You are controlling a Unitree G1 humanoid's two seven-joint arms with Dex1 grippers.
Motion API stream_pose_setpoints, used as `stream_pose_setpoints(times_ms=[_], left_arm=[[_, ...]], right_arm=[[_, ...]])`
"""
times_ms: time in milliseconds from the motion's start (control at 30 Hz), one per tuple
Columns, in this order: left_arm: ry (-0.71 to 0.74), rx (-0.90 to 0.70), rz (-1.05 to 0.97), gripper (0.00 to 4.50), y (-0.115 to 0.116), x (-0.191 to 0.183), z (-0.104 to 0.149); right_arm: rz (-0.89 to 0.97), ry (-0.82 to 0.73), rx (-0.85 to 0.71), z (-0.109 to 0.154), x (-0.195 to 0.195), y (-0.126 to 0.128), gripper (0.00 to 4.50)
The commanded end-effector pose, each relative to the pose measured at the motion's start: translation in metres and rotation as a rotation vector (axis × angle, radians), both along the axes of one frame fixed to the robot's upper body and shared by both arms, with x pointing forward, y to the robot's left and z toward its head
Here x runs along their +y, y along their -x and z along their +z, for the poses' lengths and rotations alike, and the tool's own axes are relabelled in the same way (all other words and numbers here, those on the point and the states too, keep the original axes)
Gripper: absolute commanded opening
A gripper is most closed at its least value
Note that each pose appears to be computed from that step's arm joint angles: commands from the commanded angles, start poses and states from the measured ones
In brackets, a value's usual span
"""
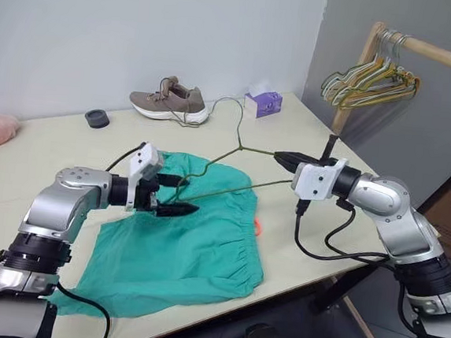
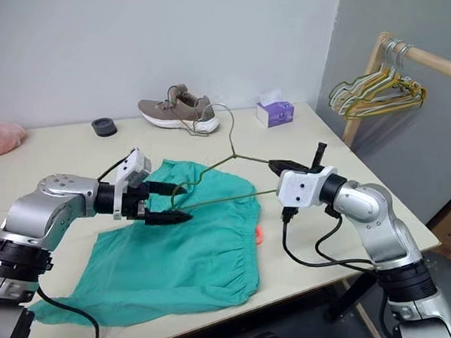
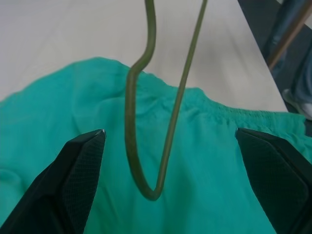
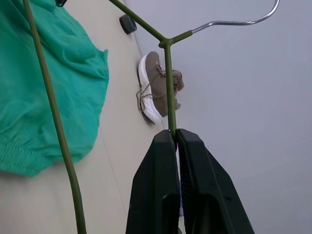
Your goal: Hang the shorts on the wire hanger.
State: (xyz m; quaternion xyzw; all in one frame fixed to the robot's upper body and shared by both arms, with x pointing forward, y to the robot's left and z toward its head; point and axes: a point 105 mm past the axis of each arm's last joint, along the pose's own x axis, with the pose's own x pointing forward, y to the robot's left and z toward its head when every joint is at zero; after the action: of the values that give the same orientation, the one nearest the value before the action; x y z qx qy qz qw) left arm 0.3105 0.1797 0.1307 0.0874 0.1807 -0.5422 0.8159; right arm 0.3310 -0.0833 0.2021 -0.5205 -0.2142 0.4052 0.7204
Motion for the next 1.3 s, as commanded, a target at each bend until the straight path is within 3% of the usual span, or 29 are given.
stream_pose_setpoints(times_ms=[33,67,200,567,600,767,933,1067,1200,1233,1300], left_arm=[[-0.026,-0.03,-0.032,4.5,0.002,-0.001,0.008],[-0.027,-0.029,-0.032,4.5,0.002,-0.001,0.007],[-0.018,-0.041,-0.02,3.66,0.0,-0.001,0.009],[-0.008,-0.021,-0.053,0.2,0.008,-0.007,0.005],[-0.008,-0.022,-0.051,0.01,0.008,-0.006,0.006],[-0.022,-0.029,-0.041,0.01,0.009,-0.004,0.004],[-0.075,-0.064,-0.025,0.0,0.008,0.001,0.001],[-0.158,-0.12,-0.036,0.0,0.006,0.007,0.001],[-0.256,-0.17,-0.105,0.0,0.011,0.01,0.001],[-0.266,-0.178,-0.115,0.0,0.011,0.01,0.001],[-0.287,-0.2,-0.138,0.0,0.012,0.009,0.002]], right_arm=[[0.06,-0.025,-0.072,0.021,0.011,0.009,0.02],[0.064,-0.026,-0.073,0.022,0.011,0.009,0.02],[0.086,-0.024,-0.083,0.024,0.014,0.012,0.0],[0.122,-0.003,-0.073,0.015,0.018,0.02,0.0],[0.127,0.007,-0.065,0.012,0.018,0.021,0.0],[0.145,0.025,-0.026,0.003,0.017,0.026,0.0],[0.109,-0.031,0.074,0.007,0.004,0.029,1.44],[-0.011,-0.064,0.319,0.001,-0.03,0.03,2.84],[-0.091,-0.112,0.494,-0.001,-0.037,0.031,4.24],[-0.107,-0.122,0.514,0.0,-0.036,0.029,4.48],[-0.124,-0.117,0.567,-0.004,-0.032,0.028,4.48]])
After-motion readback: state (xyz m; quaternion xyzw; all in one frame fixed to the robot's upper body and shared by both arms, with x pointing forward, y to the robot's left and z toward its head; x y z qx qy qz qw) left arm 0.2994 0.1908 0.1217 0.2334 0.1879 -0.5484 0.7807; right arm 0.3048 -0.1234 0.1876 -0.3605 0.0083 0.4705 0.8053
